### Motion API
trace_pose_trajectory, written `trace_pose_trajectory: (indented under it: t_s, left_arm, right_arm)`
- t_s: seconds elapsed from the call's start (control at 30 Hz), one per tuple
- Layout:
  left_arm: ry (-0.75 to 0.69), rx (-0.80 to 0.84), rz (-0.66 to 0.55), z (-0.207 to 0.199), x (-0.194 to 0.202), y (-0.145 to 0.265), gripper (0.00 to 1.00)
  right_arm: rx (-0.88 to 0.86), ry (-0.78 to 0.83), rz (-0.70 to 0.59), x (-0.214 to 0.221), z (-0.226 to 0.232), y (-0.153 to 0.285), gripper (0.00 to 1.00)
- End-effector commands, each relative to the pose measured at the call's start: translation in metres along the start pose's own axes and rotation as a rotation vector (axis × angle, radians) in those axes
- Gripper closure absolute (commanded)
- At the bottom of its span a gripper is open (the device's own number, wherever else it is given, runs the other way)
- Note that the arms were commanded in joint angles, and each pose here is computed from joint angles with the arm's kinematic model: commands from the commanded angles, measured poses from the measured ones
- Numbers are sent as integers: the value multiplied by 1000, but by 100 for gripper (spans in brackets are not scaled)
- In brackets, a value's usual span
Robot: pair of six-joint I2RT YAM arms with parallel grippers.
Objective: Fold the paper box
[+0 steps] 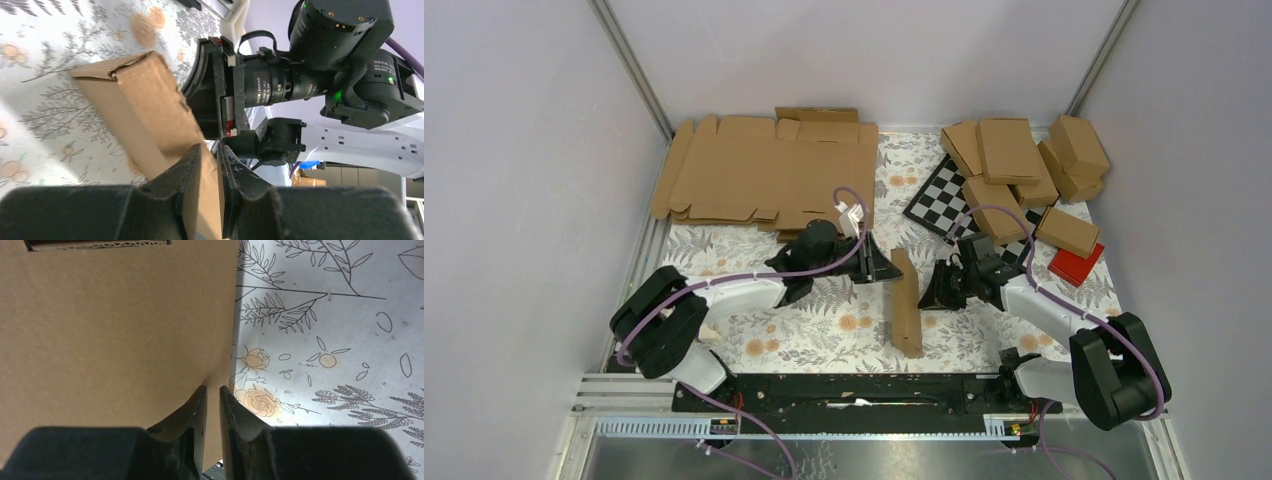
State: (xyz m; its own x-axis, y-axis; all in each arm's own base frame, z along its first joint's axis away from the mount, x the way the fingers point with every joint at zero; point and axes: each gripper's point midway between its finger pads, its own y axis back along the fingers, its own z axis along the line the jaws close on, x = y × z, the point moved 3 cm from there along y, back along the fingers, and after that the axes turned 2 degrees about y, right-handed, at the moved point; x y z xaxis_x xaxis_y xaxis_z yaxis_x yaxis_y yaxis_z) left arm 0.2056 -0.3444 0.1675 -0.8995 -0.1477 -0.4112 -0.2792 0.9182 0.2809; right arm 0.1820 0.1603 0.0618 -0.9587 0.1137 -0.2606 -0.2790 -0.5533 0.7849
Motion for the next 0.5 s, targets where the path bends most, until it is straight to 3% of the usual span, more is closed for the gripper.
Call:
trace_pose_trajectory:
  t_s: [0.0, 0.3, 0.47]
  left_arm:
    - [-27, 139, 36, -31, 1, -15, 79]
    - [-64, 115, 38, -35, -1, -17, 75]
    - [-143, 12, 30, -37, -1, -5, 46]
  right_arm:
    - [-51, 7, -7, -2, 9, -2, 77]
    - [-14, 30, -16, -3, 5, 2, 71]
    - [17, 39, -22, -2, 1, 6, 66]
